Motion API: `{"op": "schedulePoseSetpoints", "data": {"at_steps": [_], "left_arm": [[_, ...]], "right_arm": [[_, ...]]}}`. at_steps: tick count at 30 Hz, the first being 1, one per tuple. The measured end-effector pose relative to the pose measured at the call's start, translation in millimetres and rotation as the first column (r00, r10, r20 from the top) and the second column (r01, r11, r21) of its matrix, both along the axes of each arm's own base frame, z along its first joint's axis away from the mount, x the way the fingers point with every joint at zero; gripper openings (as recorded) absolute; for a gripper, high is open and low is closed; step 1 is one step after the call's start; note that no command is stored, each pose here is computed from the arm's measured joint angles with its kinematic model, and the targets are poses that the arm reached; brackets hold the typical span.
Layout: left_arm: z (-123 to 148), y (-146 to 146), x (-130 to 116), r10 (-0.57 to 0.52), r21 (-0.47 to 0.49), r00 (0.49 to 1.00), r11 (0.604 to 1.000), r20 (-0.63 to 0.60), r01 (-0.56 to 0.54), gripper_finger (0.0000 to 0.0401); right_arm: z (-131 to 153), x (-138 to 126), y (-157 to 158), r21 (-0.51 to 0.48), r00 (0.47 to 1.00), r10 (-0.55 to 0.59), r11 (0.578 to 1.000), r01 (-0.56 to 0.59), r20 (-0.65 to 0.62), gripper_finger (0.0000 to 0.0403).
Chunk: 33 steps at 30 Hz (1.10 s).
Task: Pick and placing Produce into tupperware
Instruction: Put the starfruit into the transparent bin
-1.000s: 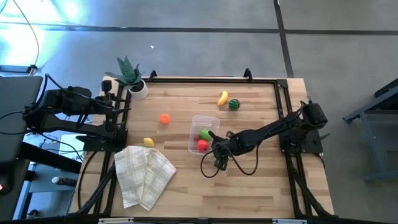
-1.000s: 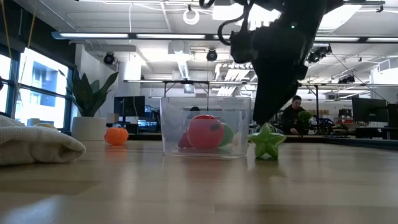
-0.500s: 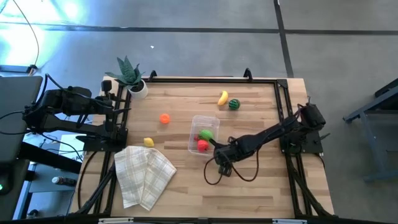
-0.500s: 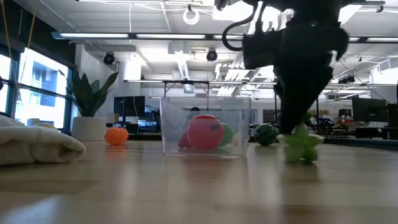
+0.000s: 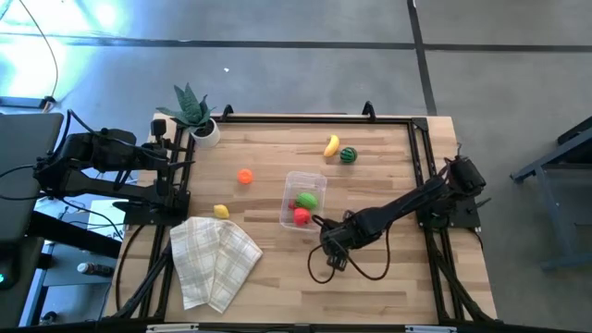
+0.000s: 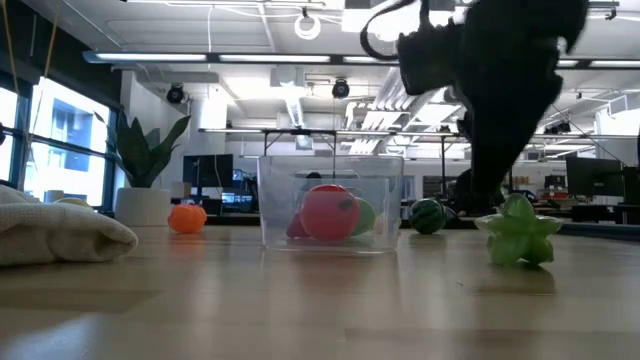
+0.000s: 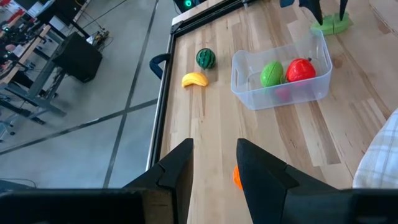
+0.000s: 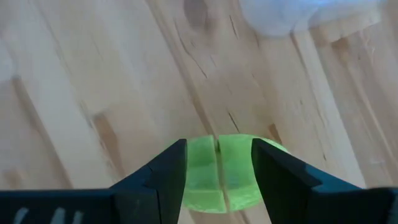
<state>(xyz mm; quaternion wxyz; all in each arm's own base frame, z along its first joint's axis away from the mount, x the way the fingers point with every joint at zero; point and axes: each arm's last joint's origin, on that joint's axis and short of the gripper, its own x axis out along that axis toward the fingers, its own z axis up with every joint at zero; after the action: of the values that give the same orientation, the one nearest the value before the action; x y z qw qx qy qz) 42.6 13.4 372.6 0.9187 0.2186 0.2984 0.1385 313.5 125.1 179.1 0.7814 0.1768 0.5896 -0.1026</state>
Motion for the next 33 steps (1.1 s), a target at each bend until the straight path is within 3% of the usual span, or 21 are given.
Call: {"op": "schedulePoseSetpoints", "data": {"at_steps": [5,8,13,22,27,33], "left_arm": [[0.0,0.0,0.0,0.0,0.0,1.0,1.0,0.0,0.0,0.0113],[-0.1,0.0,0.1,0.0,0.0,1.0,1.0,0.0,0.0,0.0113],[-0.1,0.0,0.0,0.0,0.0,1.0,1.0,0.0,0.0,0.0113],[-0.1,0.0,0.0,0.0,0.0,1.0,1.0,0.0,0.0,0.0113],[-0.1,0.0,0.0,0.0,0.0,1.0,1.0,-0.001,0.0,0.0113],[-0.1,0.0,0.0,0.0,0.0,1.0,1.0,0.0,0.0,0.0113]], "right_arm": [[22.9,7.1,1.7,-0.017,0.998,-0.069,0.997,0.069,0.01,0.0171],[38.6,6.8,0.6,-0.035,0.985,-0.169,0.985,0.168,-0.024,0.0171],[58.8,-1.9,-1.1,-0.053,0.907,-0.399,0.917,0.395,-0.133,0.0171],[66.1,-9.1,14.1,-0.04,0.841,-0.526,0.85,0.526,-0.128,0.0171],[62.1,-9.6,21.1,0.001,0.771,-0.629,0.775,0.632,-0.099,0.0171],[62.7,-6.3,24.6,0.08,0.654,-0.75,0.649,0.756,-0.096,0.0171]]}}
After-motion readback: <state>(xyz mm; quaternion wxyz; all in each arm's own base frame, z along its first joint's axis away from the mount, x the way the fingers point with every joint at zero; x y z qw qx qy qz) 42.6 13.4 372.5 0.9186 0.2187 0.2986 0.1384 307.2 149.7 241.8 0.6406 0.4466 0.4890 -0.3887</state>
